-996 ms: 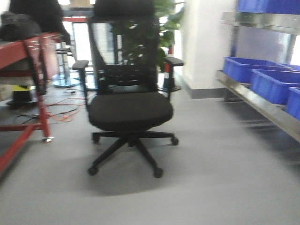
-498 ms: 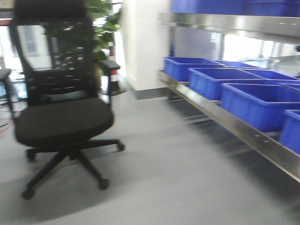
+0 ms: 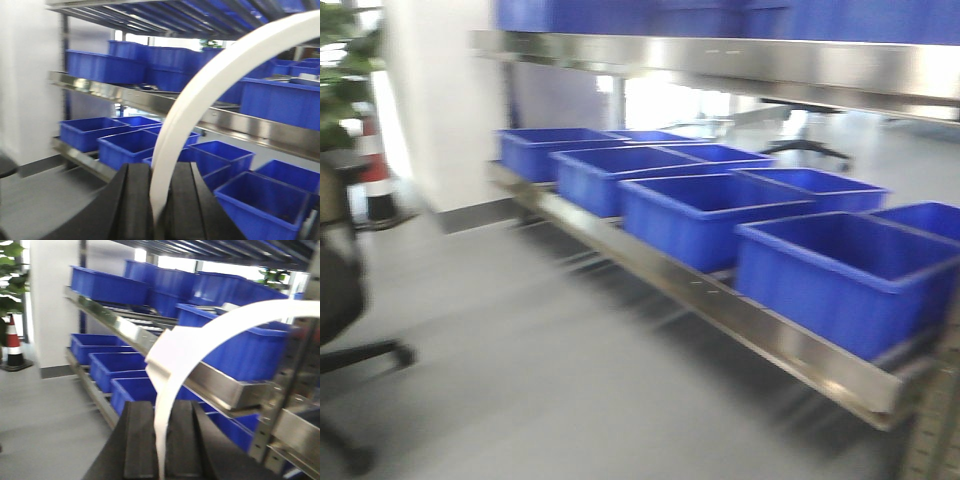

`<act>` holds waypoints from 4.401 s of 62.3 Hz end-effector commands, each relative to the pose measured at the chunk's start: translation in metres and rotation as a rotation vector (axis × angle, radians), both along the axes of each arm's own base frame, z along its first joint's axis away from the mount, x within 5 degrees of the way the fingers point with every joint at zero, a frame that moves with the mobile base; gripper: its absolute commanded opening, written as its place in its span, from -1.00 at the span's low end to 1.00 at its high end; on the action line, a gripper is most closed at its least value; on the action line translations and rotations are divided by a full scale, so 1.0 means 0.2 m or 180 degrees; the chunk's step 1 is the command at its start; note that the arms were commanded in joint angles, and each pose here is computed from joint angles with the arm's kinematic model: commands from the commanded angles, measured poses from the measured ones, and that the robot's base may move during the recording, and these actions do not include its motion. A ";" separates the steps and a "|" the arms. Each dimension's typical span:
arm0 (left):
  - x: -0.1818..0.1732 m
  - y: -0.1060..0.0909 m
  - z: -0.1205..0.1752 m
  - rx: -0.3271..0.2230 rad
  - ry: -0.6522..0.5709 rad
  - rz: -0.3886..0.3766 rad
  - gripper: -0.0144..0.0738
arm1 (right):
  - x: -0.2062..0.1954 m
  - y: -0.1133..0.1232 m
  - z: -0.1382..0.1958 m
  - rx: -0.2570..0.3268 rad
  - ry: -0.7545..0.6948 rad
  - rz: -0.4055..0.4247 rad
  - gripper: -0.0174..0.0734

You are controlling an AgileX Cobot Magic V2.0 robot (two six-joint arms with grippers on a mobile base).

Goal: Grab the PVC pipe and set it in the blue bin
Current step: 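Drive the base past the black chair toward the blue bin shelf, then drive up to the shelf and stop in front of a blue bin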

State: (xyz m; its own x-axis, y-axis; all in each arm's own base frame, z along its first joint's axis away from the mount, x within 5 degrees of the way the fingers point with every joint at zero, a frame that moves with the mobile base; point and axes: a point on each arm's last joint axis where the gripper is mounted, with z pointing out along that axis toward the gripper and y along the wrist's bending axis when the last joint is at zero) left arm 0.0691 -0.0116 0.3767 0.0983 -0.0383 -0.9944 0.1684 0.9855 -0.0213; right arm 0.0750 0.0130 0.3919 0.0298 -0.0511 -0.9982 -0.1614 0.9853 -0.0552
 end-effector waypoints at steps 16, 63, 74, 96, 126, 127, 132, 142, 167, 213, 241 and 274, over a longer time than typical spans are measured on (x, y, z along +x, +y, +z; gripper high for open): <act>-0.01 0.00 0.02 -0.0020 -0.0107 -0.0022 -0.92 | 0.00 0.00 0.01 -0.0023 -0.0101 -0.0017 -0.97; -0.01 0.00 0.02 -0.0020 -0.0107 -0.0022 -0.92 | 0.00 0.00 0.01 -0.0023 -0.0101 -0.0017 -0.97; -0.01 0.00 0.02 -0.0020 -0.0107 -0.0022 -0.92 | 0.00 0.00 0.01 -0.0023 -0.0101 -0.0017 -0.97; -0.01 0.00 0.02 -0.0020 -0.0107 -0.0022 -0.92 | 0.00 0.00 0.01 -0.0023 -0.0101 -0.0017 -0.97; -0.01 0.00 0.02 -0.0020 -0.0107 -0.0022 -0.92 | 0.00 0.00 0.01 -0.0023 -0.0101 -0.0017 -0.97; -0.01 0.00 0.02 -0.0020 -0.0107 -0.0022 -0.92 | 0.00 0.00 0.01 -0.0023 -0.0101 -0.0017 -0.97; -0.01 0.00 0.02 -0.0020 -0.0107 -0.0022 -0.92 | 0.00 0.00 0.01 -0.0023 -0.0101 -0.0017 -0.97; -0.01 0.00 0.02 -0.0020 -0.0107 -0.0022 -0.92 | 0.00 0.00 0.01 -0.0023 -0.0101 -0.0017 -0.97; -0.01 0.00 0.02 -0.0020 -0.0107 -0.0022 -0.92 | 0.00 0.00 0.01 -0.0023 -0.0101 -0.0017 -0.97; -0.01 0.00 0.02 -0.0020 -0.0107 -0.0022 -0.92 | 0.00 0.00 0.01 -0.0023 -0.0101 -0.0017 -0.97; -0.01 0.00 0.04 -0.0045 -0.0253 -0.0023 -0.92 | 0.00 0.00 0.01 -0.0023 -0.0101 -0.0017 -0.97; -0.01 0.00 0.06 -0.0083 -0.0335 -0.0031 -0.92 | 0.00 0.00 0.04 0.0288 -0.0275 0.0053 -0.97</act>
